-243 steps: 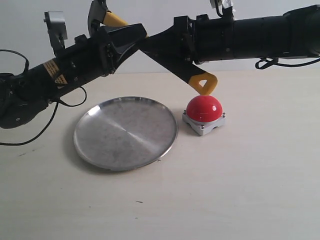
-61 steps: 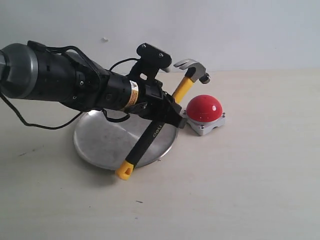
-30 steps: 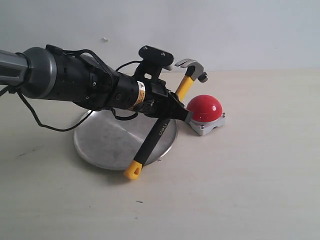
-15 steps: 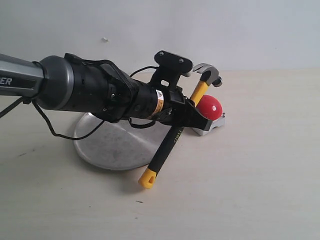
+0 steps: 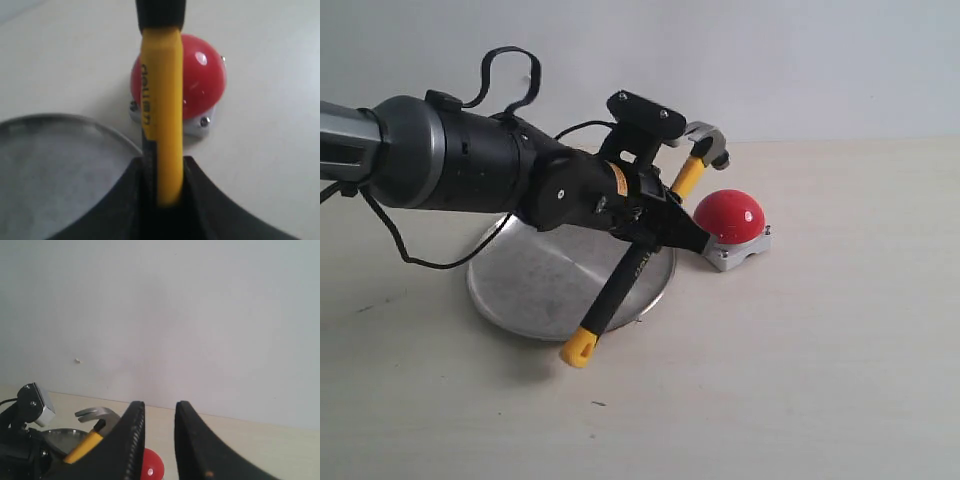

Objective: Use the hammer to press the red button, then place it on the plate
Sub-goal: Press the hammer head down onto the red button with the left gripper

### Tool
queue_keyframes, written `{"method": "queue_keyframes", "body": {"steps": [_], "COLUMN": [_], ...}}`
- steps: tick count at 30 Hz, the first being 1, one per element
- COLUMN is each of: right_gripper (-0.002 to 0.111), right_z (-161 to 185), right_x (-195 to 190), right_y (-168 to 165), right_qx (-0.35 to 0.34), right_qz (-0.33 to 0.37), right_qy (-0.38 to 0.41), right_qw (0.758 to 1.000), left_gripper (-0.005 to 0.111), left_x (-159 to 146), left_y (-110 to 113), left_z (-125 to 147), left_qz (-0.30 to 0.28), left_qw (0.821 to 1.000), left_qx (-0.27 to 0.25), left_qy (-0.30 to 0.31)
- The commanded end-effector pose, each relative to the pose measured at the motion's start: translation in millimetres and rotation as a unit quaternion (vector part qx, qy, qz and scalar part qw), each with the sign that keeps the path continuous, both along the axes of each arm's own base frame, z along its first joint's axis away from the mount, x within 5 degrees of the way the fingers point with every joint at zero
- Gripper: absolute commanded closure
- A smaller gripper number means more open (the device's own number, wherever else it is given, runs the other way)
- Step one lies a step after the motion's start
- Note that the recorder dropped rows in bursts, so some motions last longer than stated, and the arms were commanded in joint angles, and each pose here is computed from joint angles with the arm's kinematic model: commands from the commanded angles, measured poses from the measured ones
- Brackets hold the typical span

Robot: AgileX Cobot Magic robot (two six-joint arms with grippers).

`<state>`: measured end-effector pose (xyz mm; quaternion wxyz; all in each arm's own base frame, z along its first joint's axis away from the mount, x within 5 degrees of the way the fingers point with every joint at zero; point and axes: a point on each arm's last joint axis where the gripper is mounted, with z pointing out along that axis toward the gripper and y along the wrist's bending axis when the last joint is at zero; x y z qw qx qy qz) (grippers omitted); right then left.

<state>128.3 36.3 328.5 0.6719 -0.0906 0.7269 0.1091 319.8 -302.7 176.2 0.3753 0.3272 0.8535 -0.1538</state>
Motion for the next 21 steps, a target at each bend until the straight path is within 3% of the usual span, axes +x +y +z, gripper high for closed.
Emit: {"method": "queue_keyframes", "body": {"steps": [1, 13, 21], "right_gripper": [0.087, 0.087, 0.087], "right_z": [-1.3, -1.3, -1.3], "right_x": [-0.6, -0.6, -0.6], "right_y": [-0.2, -0.2, -0.2], "right_qx": [-0.003, -0.002, -0.001], "right_qz": [0.0, 0.0, 0.0], "right_qy": [-0.001, 0.0, 0.0], "right_qw": [1.0, 1.0, 1.0], "left_gripper": [0.107, 0.107, 0.107], "left_x": [-2.1, 9.9, 27.7], "left_y": [-10.3, -18.7, -20.1], "left_z": [24.0, 55.4, 26.6], "left_qz": [-0.03, -0.04, -0.014], "left_qw": [0.999, 0.998, 0.999], "left_qx": [-0.035, -0.055, -0.05], "left_qy": [0.013, 0.011, 0.01]}}
